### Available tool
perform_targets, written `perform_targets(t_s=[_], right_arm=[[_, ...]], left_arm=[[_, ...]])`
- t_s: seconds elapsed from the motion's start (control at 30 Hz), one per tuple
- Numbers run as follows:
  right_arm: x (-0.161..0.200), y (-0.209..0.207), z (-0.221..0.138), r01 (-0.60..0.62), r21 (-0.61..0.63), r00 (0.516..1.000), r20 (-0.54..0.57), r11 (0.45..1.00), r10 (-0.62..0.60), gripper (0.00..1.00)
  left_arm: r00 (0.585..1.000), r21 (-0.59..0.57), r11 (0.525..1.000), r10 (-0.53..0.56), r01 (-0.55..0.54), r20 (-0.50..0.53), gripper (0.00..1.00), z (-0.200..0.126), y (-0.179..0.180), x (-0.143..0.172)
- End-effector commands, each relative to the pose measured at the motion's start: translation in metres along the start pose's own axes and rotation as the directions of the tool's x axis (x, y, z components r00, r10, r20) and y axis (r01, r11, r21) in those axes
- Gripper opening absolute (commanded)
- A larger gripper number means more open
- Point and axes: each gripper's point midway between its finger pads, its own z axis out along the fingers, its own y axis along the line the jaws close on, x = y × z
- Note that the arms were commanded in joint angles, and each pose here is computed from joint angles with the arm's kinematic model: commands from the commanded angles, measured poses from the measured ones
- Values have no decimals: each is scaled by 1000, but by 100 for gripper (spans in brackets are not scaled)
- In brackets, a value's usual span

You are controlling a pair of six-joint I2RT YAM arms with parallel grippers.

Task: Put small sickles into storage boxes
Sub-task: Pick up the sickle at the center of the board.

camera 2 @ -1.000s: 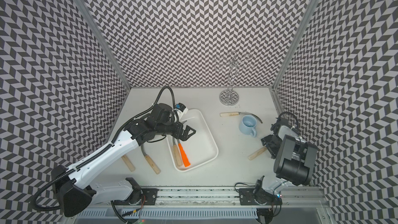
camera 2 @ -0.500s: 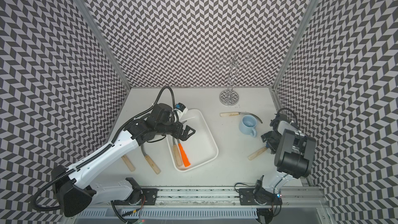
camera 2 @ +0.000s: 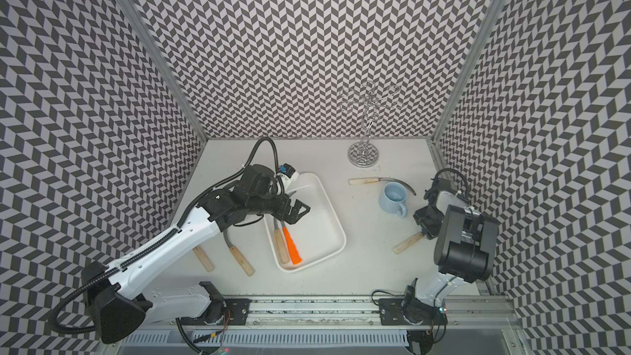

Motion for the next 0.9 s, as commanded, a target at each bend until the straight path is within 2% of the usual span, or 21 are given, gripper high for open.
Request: perform_targets(t_s=[0.0,0.37,0.87], right_arm=[[24,-16,44,-13,49,997,-78,999,17,53],[33,-18,51,3,29,995,-98,1000,0,42],[52,-22,51,21,6,992,-127,1000,-20,41]], left_arm=[[1000,-8,1000,24,-24,16,100,-5,-3,-8],[1000,-6,1000,25,-25,14,100,-4,-3,-7],[999,1,1000,29,-29,16,100,-4,-6,-7]])
